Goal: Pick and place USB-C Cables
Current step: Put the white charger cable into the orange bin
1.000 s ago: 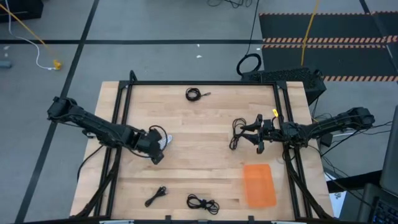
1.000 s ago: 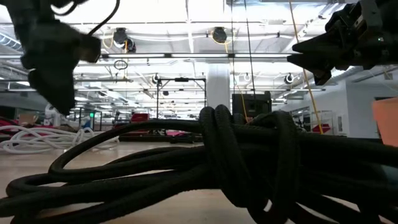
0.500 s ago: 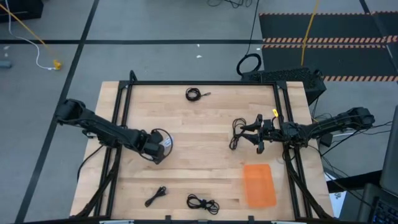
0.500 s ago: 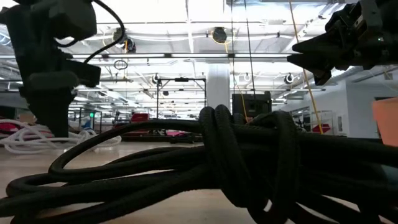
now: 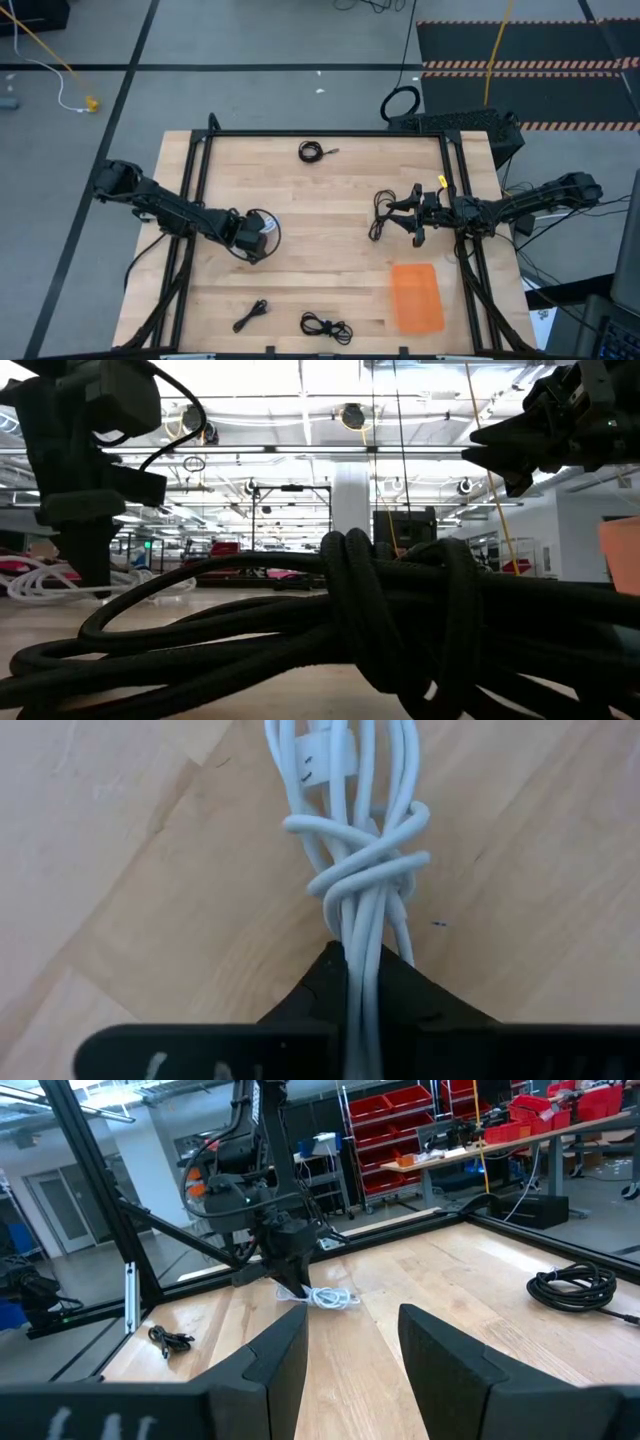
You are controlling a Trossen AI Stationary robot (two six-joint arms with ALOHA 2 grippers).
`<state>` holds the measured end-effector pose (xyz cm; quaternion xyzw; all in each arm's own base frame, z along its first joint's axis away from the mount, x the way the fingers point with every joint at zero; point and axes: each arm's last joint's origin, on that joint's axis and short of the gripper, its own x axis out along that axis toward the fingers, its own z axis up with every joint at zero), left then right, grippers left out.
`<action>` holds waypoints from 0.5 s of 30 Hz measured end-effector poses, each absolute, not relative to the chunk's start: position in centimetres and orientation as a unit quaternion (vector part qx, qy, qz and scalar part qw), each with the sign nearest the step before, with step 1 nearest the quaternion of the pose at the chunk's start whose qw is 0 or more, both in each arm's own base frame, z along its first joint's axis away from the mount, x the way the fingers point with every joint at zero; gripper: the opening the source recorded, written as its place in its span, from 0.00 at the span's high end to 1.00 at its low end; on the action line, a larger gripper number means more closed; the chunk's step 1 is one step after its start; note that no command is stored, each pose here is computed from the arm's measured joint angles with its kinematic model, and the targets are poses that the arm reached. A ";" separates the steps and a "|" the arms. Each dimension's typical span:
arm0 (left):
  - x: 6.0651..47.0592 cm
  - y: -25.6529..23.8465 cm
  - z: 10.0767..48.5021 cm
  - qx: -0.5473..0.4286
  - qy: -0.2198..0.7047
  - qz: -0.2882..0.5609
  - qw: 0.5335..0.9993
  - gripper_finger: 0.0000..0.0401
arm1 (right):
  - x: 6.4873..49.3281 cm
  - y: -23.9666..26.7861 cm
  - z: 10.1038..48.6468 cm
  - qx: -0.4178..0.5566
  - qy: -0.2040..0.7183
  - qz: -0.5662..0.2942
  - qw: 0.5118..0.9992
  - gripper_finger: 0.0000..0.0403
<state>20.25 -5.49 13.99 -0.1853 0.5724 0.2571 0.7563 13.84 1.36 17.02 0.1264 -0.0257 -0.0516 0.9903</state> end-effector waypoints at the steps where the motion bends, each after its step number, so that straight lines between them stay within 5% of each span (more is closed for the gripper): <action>1: 20.3 -5.5 14.0 -0.185 0.573 0.256 0.757 0.95 | 13.8 1.4 17.0 0.126 -0.026 -0.051 0.990 0.62; 15: 22.8 -6.2 16.9 -0.204 0.519 0.244 0.794 0.95 | 13.8 1.4 17.0 0.128 -0.026 -0.052 0.990 0.62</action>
